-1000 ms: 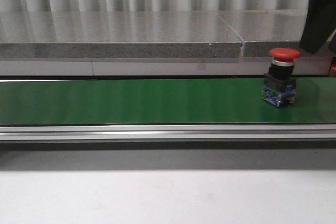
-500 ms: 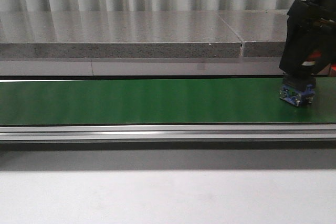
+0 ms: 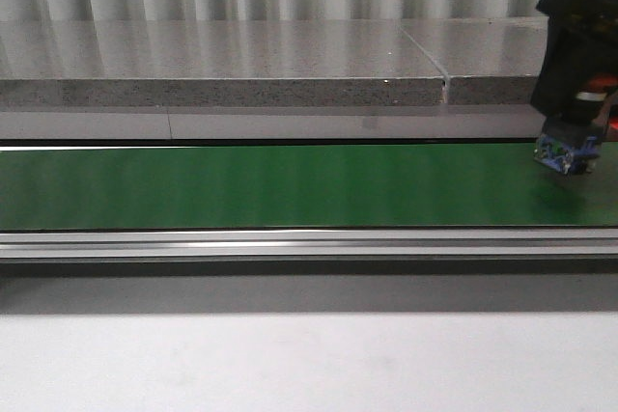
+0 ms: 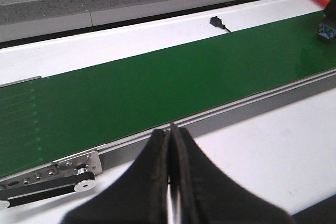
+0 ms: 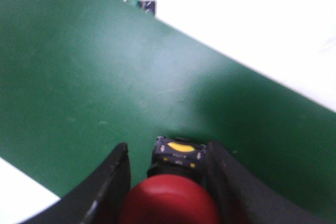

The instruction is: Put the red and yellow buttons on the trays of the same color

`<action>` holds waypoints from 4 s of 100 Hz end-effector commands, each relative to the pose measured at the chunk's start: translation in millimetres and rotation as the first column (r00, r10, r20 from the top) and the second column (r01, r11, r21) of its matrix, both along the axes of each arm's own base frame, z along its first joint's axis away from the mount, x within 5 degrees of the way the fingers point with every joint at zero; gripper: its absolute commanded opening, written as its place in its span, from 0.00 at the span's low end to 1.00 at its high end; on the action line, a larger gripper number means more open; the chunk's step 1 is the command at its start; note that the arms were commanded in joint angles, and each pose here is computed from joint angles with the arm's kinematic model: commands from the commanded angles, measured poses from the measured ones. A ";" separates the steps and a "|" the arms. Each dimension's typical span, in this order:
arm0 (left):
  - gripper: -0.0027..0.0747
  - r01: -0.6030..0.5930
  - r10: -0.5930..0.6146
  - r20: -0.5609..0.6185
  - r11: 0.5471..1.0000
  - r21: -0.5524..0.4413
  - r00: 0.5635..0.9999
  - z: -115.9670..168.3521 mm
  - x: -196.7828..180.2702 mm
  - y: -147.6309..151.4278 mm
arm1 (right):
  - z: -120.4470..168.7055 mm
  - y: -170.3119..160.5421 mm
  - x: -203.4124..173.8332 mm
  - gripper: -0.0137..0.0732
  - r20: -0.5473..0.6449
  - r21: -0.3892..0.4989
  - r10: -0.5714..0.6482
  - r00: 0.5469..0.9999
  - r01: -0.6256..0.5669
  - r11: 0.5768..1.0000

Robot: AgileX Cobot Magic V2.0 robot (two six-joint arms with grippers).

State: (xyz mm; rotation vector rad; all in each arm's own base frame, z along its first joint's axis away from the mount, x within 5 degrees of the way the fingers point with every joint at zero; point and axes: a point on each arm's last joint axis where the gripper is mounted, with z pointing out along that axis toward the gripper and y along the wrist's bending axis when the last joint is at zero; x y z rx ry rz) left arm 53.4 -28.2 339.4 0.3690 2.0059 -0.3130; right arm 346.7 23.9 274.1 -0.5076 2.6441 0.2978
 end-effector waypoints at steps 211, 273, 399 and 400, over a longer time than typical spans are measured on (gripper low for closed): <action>0.01 0.004 0.000 0.078 0.999 -0.049 0.997 13.2 2.2 -1.6 | -42.6 -265.5 41.9 0.27 0.145 0.301 -0.905 0.400 0.853 0.426; 0.01 0.004 0.000 0.078 0.999 -0.049 0.997 13.2 2.2 -1.6 | -11.3 -259.3 34.4 0.77 0.194 0.333 -0.896 0.399 0.832 0.443; 0.01 0.004 0.000 0.078 0.999 -0.049 0.997 13.2 2.2 -1.6 | 73.7 -30.6 -73.4 0.14 0.470 0.011 -0.269 0.841 0.299 0.954; 0.01 0.004 0.000 0.078 0.999 -0.049 0.997 13.2 2.2 -1.6 | 73.8 -30.2 -74.5 0.14 0.472 0.012 -0.268 0.840 0.298 0.954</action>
